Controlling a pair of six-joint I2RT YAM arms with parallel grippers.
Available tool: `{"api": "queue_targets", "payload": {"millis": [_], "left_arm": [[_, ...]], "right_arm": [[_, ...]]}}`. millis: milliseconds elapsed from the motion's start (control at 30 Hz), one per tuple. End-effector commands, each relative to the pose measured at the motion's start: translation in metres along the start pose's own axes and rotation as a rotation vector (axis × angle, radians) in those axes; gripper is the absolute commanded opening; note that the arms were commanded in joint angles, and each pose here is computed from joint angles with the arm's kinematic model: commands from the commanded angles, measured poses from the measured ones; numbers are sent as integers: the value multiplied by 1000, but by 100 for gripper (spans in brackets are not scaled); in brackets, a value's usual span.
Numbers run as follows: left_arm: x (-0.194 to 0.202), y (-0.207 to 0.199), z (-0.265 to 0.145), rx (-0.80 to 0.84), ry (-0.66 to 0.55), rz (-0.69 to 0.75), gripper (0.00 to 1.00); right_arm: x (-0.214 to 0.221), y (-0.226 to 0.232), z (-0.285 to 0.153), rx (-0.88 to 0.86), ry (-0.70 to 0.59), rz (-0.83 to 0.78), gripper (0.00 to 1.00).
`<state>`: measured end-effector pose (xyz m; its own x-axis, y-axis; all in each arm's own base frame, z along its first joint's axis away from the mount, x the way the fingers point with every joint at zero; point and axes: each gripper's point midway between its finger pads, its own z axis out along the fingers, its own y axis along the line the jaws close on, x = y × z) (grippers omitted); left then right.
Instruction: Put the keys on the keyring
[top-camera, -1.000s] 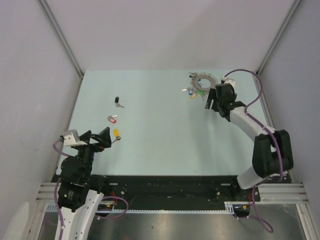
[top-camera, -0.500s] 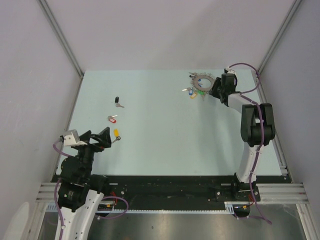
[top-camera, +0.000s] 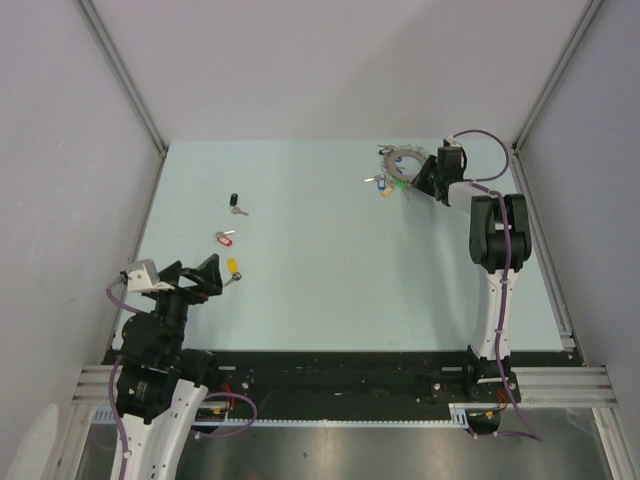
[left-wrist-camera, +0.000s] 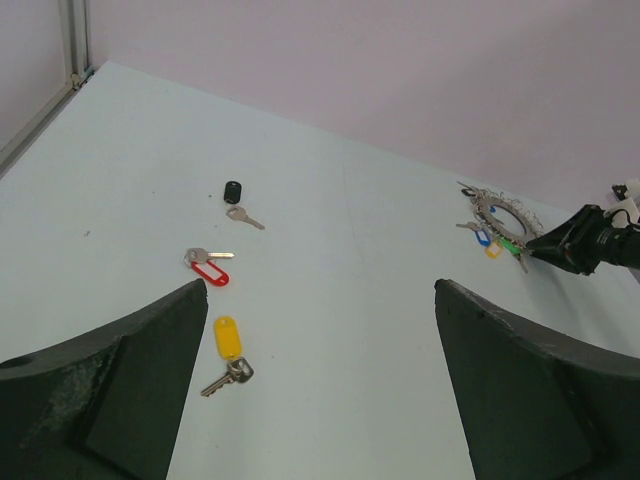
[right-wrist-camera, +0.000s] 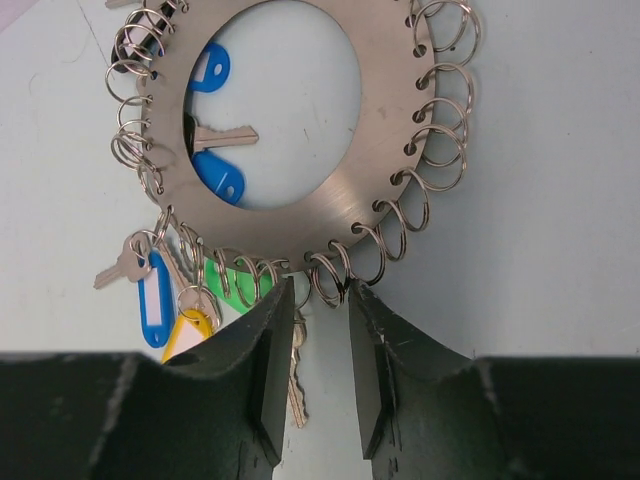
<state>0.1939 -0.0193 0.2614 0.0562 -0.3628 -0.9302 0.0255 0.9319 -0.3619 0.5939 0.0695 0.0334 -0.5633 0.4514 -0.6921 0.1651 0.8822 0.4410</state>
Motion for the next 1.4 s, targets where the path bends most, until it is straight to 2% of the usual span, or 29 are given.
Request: {"api": "queue_targets", "payload": {"millis": [0, 100, 233, 400, 500, 567, 733, 833, 900, 933, 967, 1033, 1100, 1167, 1200, 1267, 1333, 1367], "left_arm": [[0, 1, 2, -5, 6, 16, 100], [1, 1, 2, -6, 9, 18, 100], [1, 1, 2, -5, 8, 18, 100], [0, 1, 2, -7, 9, 20, 100], [1, 2, 2, -8, 11, 21, 100], [1, 1, 2, -7, 9, 20, 100], [-1, 0, 1, 1, 0, 15, 100], [-2, -1, 0, 8, -10, 11, 100], [-2, -1, 0, 8, -11, 11, 100], [-2, -1, 0, 10, -11, 9, 100], [-2, -1, 0, 9, -9, 11, 100], [-7, -2, -4, 20, -34, 2, 100], [-8, -4, -5, 28, -42, 0, 100], [-9, -5, -6, 34, -46, -3, 100], [-9, -5, -6, 37, -45, -3, 100], [-9, -6, -7, 43, -47, -5, 100], [-9, -7, -7, 47, -48, -8, 100], [-9, -7, -7, 46, -47, -8, 100]], "right_arm": [[-20, 5, 4, -8, -53, 32, 33], [-17, 1, 6, 0, -48, 34, 31], [-18, -2, 7, -1, -50, 37, 22], [-19, 0, 9, -26, -50, 36, 16], [-18, -1, 7, -21, -48, 38, 4], [-19, 1, 0, -27, -48, 37, 0], [-23, 13, -33, -39, -46, 39, 0], [-1, 10, -52, 3, 12, 38, 0], [-1, 19, -71, 4, 14, 31, 0], [22, 13, -79, 33, 70, 28, 0], [18, 22, -94, 27, 57, 22, 0], [47, 17, -112, 79, 110, 3, 0], [55, 32, -138, 61, 110, -1, 0], [90, 26, -157, 106, 148, -20, 0], [85, 36, -174, 84, 115, 1, 0], [122, 40, -193, 85, 157, -22, 0], [134, 50, -213, 78, 152, -16, 0], [158, 57, -222, 63, 187, -47, 0]]}}
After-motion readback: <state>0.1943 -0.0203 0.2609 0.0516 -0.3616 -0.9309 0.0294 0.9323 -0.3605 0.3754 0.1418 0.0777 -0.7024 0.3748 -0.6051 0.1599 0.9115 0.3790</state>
